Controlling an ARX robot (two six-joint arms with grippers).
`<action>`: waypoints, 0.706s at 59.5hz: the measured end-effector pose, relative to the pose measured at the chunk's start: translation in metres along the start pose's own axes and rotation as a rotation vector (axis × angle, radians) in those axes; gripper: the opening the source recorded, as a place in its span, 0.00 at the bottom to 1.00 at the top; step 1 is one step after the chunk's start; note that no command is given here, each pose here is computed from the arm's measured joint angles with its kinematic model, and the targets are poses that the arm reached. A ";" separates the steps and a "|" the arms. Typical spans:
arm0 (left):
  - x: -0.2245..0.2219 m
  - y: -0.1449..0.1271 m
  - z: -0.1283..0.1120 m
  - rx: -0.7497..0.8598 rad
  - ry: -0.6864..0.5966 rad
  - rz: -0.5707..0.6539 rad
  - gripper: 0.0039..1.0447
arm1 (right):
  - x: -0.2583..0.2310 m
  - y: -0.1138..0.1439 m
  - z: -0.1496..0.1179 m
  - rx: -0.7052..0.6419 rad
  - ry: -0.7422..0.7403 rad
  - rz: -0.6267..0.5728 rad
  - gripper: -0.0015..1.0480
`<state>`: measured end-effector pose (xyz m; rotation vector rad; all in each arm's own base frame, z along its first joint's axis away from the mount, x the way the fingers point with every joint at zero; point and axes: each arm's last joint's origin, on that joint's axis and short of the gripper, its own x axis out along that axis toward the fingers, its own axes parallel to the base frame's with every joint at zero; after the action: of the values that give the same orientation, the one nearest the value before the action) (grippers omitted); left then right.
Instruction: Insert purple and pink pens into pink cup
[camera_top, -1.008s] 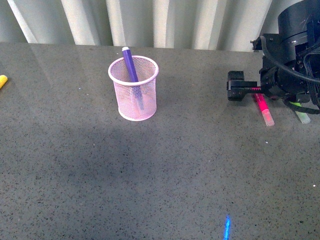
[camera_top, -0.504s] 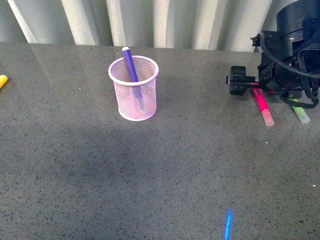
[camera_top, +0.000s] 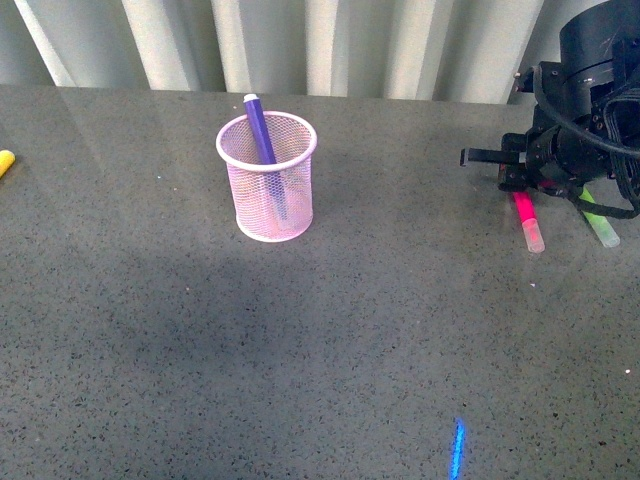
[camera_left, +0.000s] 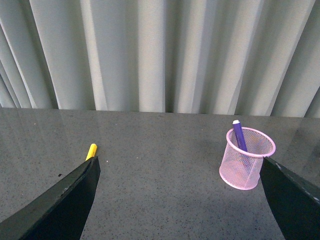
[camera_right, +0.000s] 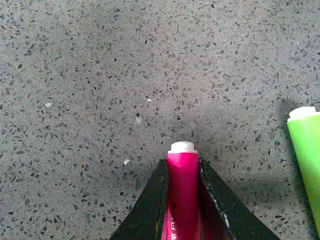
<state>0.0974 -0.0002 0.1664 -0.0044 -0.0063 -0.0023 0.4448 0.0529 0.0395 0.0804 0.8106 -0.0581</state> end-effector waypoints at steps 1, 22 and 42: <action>0.000 0.000 0.000 0.000 0.000 0.000 0.94 | -0.001 0.000 0.000 0.001 -0.002 0.000 0.12; 0.000 0.000 0.000 0.000 0.000 0.000 0.94 | -0.017 -0.003 -0.011 0.005 -0.092 0.015 0.12; 0.000 0.000 0.000 0.000 0.000 0.000 0.94 | -0.093 0.040 0.040 -0.199 -0.661 0.223 0.11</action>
<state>0.0974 -0.0002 0.1664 -0.0044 -0.0063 -0.0023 0.4128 0.0907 0.1362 -0.0377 0.1412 0.1995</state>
